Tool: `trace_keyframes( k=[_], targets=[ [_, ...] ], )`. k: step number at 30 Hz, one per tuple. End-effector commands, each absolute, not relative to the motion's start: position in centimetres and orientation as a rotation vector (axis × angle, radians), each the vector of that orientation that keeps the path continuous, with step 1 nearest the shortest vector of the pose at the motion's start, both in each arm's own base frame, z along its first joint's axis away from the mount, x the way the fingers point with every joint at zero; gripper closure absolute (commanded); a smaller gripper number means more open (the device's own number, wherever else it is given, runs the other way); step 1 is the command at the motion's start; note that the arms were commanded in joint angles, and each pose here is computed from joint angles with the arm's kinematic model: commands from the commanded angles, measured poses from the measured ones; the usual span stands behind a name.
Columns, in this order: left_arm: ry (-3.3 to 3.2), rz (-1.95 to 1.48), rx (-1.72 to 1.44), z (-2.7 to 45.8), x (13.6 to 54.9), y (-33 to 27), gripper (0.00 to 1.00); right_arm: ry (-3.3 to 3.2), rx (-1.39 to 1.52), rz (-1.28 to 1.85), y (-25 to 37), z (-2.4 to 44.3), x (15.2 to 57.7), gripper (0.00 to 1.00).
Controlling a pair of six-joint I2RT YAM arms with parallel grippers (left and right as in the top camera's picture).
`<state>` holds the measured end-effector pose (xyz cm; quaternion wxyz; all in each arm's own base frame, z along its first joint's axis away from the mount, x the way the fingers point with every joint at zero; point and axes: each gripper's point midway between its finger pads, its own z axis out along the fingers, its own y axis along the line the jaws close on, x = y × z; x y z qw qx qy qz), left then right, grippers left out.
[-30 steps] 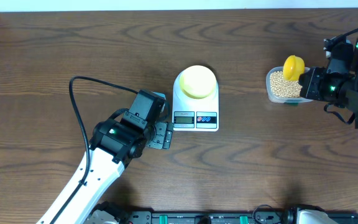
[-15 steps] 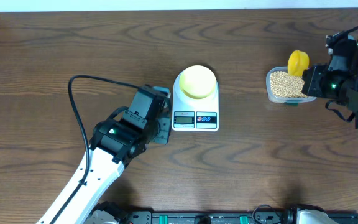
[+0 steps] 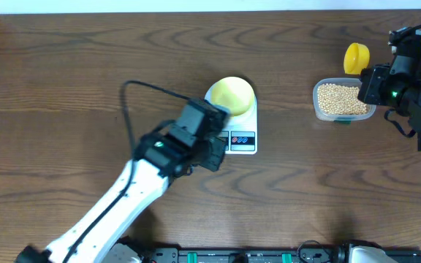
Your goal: Scoop item into bowl and weigh 50g on scale
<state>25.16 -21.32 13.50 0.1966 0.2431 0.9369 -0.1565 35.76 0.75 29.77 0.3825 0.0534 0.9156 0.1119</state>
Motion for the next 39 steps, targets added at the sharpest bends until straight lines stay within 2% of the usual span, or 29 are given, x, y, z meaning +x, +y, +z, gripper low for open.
trace_keyframes(
  k=[1, 17, 24, 32, 39],
  targets=[
    [2.595, -0.358, 0.834, 12.1, 25.4, -22.4, 0.93, 2.303, 0.117, 0.289, 0.8, 31.0, 35.7, 0.99],
    [2.448, -0.282, 1.141, 8.1, 28.9, -25.6, 0.93, 2.347, 0.110, 0.328, 1.4, 30.3, 34.9, 0.99],
    [2.489, -0.265, 1.155, 5.0, 29.5, -26.0, 0.93, 2.346, 0.088, 0.319, 1.4, 30.3, 34.9, 0.99],
    [2.398, -0.128, 1.088, 5.3, 32.7, -25.9, 0.93, 2.347, 0.079, 0.314, 1.4, 30.3, 34.9, 0.99],
    [2.417, -0.190, 1.116, 3.9, 32.4, -26.5, 0.93, 2.346, 0.049, 0.302, 1.4, 30.3, 34.9, 0.99]
  ],
)
